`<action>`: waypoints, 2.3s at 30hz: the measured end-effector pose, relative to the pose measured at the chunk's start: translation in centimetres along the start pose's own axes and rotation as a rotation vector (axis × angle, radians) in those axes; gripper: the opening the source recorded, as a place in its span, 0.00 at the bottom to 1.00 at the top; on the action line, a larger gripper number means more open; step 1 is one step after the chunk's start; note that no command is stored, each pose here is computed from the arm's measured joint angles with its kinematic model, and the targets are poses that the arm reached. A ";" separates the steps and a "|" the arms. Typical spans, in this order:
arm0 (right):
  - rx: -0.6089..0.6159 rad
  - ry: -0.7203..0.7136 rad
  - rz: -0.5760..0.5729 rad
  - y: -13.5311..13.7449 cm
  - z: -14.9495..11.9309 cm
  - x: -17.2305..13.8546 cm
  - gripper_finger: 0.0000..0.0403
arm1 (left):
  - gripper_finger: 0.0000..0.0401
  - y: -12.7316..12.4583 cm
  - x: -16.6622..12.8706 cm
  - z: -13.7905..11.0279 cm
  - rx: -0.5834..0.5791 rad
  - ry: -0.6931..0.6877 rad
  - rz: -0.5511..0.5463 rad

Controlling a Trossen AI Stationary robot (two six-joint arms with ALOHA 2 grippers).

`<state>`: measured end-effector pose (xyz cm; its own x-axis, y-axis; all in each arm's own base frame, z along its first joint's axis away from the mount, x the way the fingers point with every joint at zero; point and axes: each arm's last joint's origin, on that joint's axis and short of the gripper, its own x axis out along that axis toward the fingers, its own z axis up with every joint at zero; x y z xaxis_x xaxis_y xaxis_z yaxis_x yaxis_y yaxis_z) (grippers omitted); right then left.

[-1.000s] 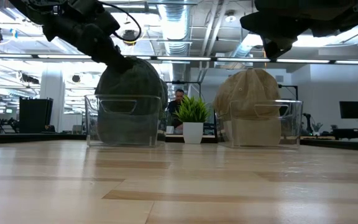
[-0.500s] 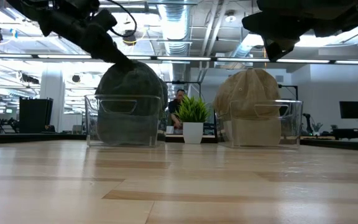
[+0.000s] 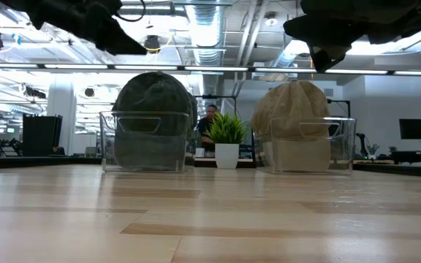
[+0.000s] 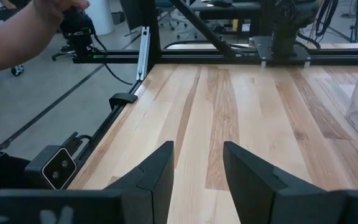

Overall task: Pick & Place hat
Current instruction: Return to Home Position

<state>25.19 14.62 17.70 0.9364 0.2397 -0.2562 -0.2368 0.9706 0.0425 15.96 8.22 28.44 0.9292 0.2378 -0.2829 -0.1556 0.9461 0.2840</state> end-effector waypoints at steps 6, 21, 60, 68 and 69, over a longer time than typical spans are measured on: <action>-0.010 0.010 0.029 0.7 -0.2 -0.2 0.32 | 0.24 -1.1 -1.6 1.1 -0.290 -0.092 -0.059; -0.074 0.038 -0.019 -0.5 -0.1 -0.1 0.32 | 0.24 -12.0 -2.4 -4.3 -0.481 -0.241 -0.617; -0.050 -0.282 0.281 -2.7 -1.3 -16.3 0.32 | 0.24 -8.4 -6.3 -4.1 -0.482 -0.494 -0.501; -0.051 -0.295 0.281 -3.3 -3.4 -16.6 0.32 | 0.24 -8.2 -7.3 -4.9 -0.456 -0.480 -0.457; -0.057 -0.300 0.280 -3.3 -3.6 -16.7 0.32 | 0.24 -8.2 -7.3 -5.1 -0.455 -0.478 -0.451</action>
<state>9.41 7.32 18.35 0.8656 0.4982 0.0513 -0.4994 0.8662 0.0145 8.78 -0.19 23.53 0.9624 -0.2114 0.1709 0.2433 0.9501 -0.1951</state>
